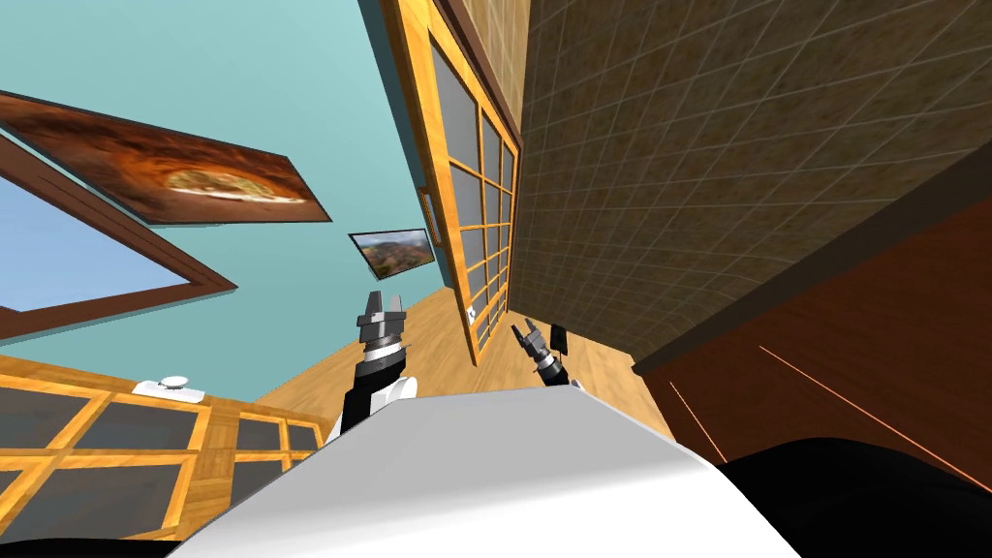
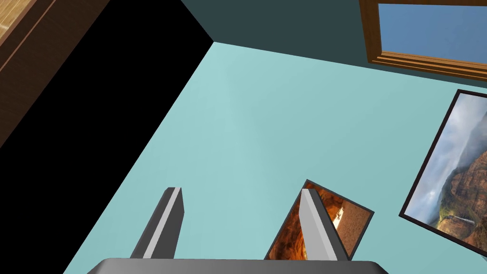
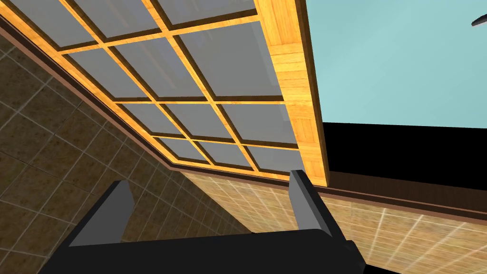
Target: Push the door open
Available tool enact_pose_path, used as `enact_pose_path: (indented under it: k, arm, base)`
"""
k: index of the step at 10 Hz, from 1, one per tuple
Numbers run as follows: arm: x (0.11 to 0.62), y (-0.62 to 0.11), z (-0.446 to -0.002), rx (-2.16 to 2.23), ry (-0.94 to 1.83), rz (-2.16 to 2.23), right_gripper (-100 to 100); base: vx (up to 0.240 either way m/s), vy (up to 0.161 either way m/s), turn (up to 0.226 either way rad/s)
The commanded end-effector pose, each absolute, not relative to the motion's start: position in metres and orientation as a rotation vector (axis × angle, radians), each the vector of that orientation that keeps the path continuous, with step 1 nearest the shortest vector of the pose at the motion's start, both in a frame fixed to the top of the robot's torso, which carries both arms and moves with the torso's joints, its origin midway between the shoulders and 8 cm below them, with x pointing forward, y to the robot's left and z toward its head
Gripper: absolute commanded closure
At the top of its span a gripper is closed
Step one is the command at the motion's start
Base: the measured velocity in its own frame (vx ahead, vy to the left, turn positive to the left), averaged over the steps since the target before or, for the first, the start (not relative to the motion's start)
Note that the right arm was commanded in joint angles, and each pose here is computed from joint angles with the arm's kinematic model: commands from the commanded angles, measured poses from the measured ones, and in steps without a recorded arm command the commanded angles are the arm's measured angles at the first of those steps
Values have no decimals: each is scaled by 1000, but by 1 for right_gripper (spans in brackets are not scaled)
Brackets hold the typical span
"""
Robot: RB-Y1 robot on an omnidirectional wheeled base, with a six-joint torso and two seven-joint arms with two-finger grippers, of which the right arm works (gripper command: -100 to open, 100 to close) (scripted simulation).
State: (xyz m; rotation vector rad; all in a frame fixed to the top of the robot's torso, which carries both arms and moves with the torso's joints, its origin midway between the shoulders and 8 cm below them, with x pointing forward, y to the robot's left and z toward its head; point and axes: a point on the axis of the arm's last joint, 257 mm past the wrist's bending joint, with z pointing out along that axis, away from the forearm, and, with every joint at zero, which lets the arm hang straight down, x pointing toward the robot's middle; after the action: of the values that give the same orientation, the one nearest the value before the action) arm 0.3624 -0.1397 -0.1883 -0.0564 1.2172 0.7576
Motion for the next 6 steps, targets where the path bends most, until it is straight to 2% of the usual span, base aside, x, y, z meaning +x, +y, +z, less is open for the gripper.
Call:
enact_pose_path:
  k: [1, 6]
  arm:
    - [357, -133, -205, -104, 1242, 744, -100]
    - [339, -106, -250, -246, 1309, 719, -100]
  base:
    - [113, 5, 5]
    - [103, -6, 2]
